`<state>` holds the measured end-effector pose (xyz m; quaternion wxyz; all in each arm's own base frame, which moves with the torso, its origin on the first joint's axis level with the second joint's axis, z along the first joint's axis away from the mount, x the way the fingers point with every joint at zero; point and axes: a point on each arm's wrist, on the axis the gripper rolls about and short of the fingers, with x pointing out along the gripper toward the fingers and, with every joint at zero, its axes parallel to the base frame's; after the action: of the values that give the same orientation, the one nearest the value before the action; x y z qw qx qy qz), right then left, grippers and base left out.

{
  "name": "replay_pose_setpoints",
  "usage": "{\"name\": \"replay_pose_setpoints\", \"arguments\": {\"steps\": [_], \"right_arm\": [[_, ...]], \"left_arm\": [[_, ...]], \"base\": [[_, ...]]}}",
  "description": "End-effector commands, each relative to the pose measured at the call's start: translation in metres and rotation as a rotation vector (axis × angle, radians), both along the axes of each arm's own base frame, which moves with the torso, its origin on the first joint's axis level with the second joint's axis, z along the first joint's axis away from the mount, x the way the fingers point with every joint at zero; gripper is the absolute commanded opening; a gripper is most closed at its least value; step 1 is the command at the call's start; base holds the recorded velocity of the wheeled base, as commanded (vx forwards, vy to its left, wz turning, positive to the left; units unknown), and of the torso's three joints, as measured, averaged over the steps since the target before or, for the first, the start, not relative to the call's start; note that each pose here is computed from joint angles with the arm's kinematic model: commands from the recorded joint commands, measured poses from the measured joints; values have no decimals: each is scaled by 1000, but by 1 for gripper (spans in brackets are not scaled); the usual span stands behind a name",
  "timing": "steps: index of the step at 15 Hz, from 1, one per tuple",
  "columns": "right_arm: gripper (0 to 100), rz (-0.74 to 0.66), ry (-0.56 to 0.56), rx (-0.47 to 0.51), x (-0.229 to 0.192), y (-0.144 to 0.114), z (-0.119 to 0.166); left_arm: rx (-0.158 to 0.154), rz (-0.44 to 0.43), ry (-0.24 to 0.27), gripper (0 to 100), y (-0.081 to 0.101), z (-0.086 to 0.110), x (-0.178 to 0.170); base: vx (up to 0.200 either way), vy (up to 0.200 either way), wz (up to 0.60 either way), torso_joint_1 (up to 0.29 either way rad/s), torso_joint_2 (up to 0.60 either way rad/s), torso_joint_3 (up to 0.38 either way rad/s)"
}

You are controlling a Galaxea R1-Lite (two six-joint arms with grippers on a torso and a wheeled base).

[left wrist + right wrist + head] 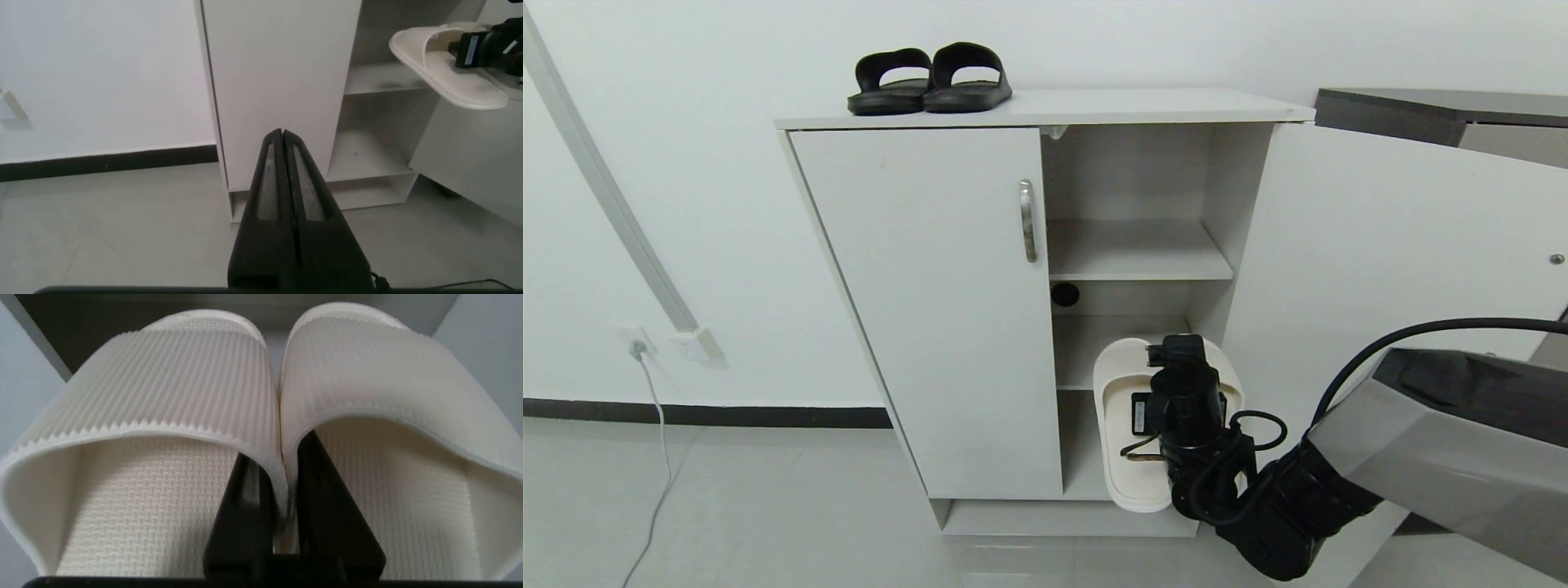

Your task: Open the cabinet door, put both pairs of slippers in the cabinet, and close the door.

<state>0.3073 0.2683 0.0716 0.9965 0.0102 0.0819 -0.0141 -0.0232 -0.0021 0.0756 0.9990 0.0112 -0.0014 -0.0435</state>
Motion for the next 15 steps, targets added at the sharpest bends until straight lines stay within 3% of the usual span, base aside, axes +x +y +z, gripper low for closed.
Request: {"name": "replay_pose_setpoints", "arguments": {"steps": [1, 15], "right_arm": [[0, 53, -10, 16, 3, 11, -2], [0, 81, 10, 1, 2, 19, -21]], "left_arm": [[-1, 0, 2, 0, 0, 0, 0], [-4, 0, 2, 0, 0, 0, 0]], "base": [[0, 0, 0, 0, 0, 0], [0, 0, 0, 0, 0, 0]]}}
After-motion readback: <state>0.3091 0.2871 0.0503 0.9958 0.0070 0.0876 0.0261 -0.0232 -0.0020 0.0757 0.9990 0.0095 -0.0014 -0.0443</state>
